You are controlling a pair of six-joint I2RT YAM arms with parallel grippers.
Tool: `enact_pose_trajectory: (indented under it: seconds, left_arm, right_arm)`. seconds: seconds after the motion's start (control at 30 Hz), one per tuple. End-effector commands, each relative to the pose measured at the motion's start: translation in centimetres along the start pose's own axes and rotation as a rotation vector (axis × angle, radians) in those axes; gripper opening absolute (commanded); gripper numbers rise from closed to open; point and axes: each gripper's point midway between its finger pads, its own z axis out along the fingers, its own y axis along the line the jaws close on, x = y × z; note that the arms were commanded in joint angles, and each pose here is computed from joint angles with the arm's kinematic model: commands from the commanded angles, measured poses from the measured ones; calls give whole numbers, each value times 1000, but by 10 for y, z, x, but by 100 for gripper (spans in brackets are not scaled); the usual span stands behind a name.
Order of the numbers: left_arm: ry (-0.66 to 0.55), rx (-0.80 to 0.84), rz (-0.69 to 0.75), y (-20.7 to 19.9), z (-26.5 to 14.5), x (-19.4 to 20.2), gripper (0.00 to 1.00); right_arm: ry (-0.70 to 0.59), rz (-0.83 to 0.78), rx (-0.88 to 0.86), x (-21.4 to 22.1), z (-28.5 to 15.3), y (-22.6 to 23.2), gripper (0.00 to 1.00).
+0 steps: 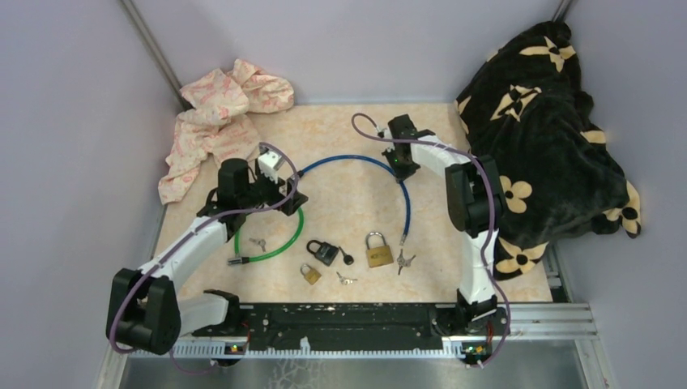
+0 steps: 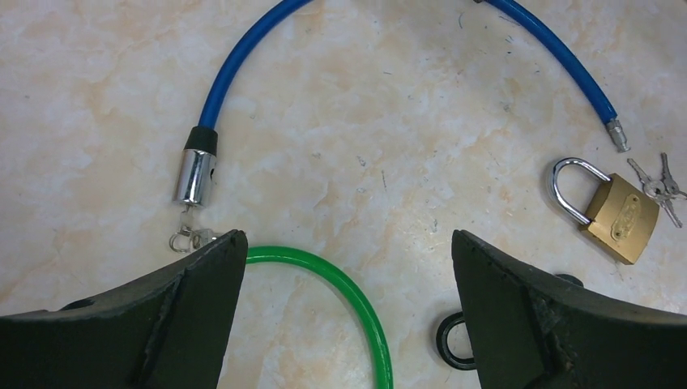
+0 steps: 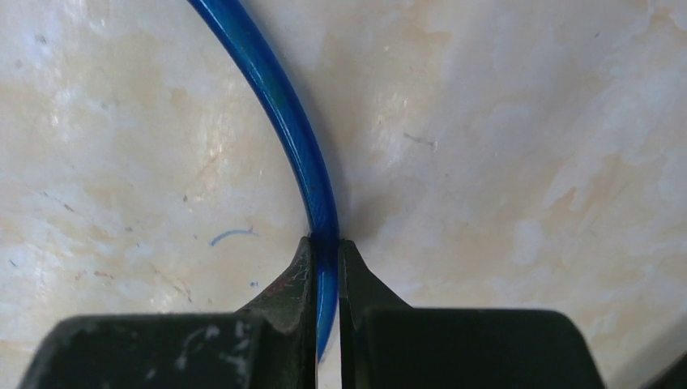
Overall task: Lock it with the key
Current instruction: Pick up the lock from the center of the board.
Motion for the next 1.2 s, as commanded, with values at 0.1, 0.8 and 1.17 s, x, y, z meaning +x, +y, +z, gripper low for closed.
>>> enact_pose_trajectory:
  seconds: [0.1,0.8,1.17]
  left_arm:
    - [-102,74,65,-18,-12,-16,99]
    - [-268,-33,927,8,12,-61,99]
    - [-294,-89,954,10,12,-76,1]
  right_arm:
    - [-206,-205,95,-31,-73,-5,0]
    - [-829,-591,-50,-28,-225,171,0]
    - [-928,-614,-148,-15,-252,193,0]
